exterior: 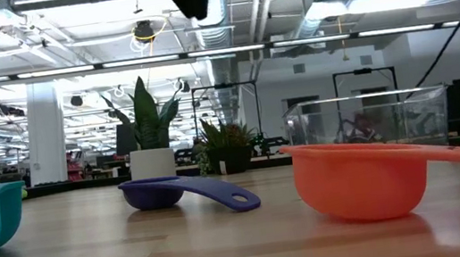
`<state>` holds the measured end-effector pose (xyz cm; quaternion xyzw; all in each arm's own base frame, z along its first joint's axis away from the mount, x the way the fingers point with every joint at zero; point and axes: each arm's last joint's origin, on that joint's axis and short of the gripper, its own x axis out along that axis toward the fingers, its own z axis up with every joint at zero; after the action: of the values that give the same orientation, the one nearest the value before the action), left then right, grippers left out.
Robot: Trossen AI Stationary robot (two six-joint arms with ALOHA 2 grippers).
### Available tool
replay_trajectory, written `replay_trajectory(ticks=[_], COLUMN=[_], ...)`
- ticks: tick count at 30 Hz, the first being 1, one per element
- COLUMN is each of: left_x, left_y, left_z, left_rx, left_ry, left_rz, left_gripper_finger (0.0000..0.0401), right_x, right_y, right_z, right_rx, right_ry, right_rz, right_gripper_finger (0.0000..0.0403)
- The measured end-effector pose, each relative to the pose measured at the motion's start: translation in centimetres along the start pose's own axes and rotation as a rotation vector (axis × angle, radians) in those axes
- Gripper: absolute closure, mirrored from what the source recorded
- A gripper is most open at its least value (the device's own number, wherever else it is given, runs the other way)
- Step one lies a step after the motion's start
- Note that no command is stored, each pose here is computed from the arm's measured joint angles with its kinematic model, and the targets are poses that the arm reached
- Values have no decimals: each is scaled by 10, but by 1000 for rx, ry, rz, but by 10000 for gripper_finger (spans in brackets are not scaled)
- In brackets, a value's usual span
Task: Nest measuring cups in basket
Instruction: Stack the yellow nest measuring cup on the blue nest measuring cup
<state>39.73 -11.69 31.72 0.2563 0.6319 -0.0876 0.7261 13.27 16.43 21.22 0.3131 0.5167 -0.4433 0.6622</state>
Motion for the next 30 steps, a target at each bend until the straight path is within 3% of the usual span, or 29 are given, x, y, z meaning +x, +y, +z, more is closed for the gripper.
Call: replay_trajectory(ticks=[7, 15, 24, 30], left_x=[-13, -14, -9, -8], left_y=[1, -3, -5, -1], left_z=[-27, -55, -63, -61], left_rx=[-55, -126, -135, -140], left_ry=[28, 25, 11, -13], left_rz=[80, 136, 173, 191], left_gripper_finger=[333, 333, 333, 333], right_x=[14, 20, 18, 17], right_y=[11, 23, 37, 38], right_z=[-30, -38, -44, -45], right_rx=[40, 56, 54, 62], right_ry=[37, 80, 161, 170], right_rz=[18, 71, 205, 217], right_gripper_finger=[394, 393, 393, 393])
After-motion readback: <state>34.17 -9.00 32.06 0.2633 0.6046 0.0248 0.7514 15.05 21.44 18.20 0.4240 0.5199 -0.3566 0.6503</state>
